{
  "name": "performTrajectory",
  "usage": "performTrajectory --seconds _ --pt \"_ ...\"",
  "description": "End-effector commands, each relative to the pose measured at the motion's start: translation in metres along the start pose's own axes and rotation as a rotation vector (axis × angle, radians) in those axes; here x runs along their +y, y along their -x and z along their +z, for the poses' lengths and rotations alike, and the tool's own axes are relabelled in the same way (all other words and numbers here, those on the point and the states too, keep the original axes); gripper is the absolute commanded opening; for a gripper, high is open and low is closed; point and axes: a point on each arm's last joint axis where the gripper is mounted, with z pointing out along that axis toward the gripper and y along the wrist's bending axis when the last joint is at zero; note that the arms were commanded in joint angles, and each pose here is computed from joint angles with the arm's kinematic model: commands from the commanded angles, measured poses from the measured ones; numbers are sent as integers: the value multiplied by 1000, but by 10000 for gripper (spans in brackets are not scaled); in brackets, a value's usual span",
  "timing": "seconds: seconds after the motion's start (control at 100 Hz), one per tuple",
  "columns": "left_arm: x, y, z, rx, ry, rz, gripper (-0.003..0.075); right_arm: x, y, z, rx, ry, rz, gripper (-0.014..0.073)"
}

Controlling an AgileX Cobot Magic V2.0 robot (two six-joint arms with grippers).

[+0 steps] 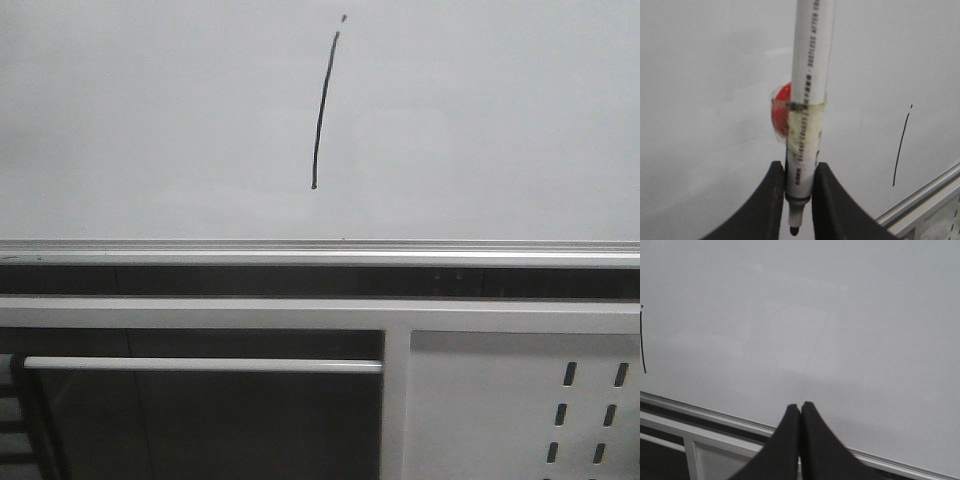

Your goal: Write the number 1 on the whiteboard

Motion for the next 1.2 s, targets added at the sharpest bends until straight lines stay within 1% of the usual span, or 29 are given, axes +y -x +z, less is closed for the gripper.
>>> performTrajectory --seconds 0.0,0.27,0.37,0.49,0.58,0.66,1.19 --pt "-2 12 0 -67 -38 -48 -18 -2 13 -6 -108 -8 -14 -50" --pt "-1 3 7 -26 -47 -72 -18 -2 13 -6 -108 -8 -14 -50" --pt "-6 -7 9 -9 -94 -61 -18 -2 13 -6 -108 -8 -14 -50" --pt "-8 -14 8 7 -102 -56 -18 -2 13 -6 -108 -8 -14 -50" --pt "-9 -14 8 2 -110 -40 -18 -2 13 -6 -108 -8 -14 -50" --pt "-12 -12 7 -16 -141 -17 -18 -2 13 -6 -108 -8 -14 -50" --pt "-22 -12 5 -61 -247 -28 -18 -2 13 -6 -108 -8 -14 -50"
